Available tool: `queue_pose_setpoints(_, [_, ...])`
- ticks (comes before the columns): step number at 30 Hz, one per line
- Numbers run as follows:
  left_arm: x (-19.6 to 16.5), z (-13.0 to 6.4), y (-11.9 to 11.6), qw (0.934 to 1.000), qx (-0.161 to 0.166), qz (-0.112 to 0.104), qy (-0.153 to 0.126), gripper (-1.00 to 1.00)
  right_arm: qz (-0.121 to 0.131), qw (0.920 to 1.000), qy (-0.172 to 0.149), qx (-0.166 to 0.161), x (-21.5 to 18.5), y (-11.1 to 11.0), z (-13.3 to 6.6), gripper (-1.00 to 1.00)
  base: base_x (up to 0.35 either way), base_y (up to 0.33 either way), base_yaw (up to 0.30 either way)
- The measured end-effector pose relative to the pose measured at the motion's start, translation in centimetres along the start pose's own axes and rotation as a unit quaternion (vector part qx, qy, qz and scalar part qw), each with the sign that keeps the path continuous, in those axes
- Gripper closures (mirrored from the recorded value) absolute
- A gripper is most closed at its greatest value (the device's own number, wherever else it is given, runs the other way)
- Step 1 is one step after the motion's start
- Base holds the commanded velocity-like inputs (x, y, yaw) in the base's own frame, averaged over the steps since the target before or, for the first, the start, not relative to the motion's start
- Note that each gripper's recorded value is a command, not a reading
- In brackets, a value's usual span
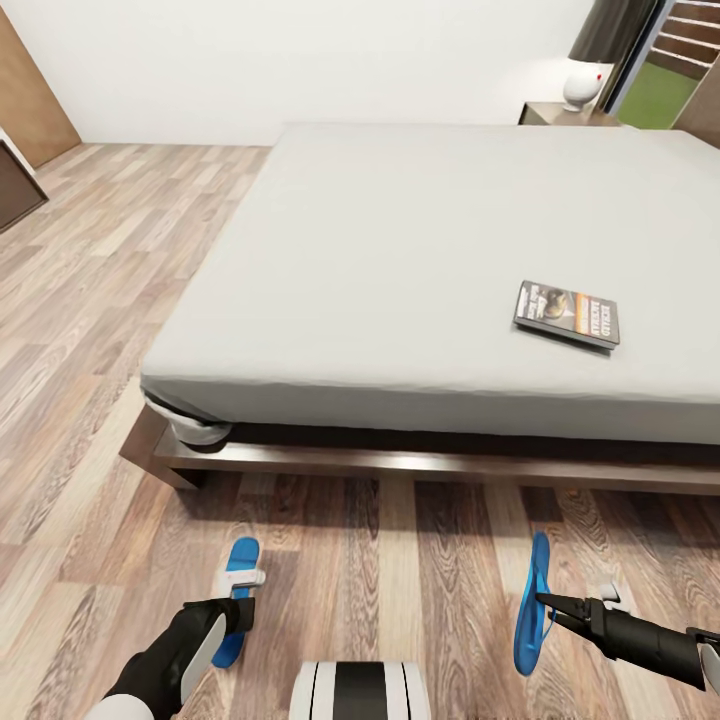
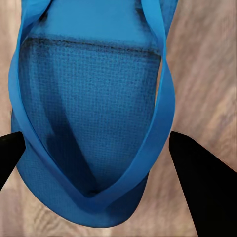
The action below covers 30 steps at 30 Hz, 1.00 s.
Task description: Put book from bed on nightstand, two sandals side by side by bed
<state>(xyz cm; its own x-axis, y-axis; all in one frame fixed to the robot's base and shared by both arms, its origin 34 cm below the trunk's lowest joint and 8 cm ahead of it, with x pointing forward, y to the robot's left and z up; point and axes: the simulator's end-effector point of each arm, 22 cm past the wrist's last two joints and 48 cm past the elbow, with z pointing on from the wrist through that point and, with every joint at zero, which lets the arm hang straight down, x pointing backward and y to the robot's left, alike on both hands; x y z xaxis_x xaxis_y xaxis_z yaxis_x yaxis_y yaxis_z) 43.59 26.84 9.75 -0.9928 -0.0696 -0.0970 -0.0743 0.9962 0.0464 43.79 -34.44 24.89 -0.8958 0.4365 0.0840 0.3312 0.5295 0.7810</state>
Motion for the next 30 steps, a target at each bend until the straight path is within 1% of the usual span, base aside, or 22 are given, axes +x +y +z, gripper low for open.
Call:
queue_pose_setpoints(18, [3.3, 2.4, 0.1, 0.9993, -0.002, 0.002, 0.037, 1.0, 0.027, 0.9993, 0.02, 0.016, 1.5, -2.8, 1.1, 1.0, 0.0, 0.0, 0.0])
queue_pose_setpoints(25, [3.1, 2.3, 0.1, 0.9994, -0.002, 0.001, 0.034, 1.0, 0.027, 0.9993, 0.019, 0.016, 1.5, -2.7, 1.1, 1.0, 0.01, 0.004, 0.0])
queue_pose_setpoints(30, [2.9, 2.3, 0.3, 0.9995, -0.003, 0.0, 0.031, 1.0, 0.027, 0.9993, 0.019, 0.015, 1.5, -2.7, 1.1, 1.0, 0.204, 0.137, 0.0])
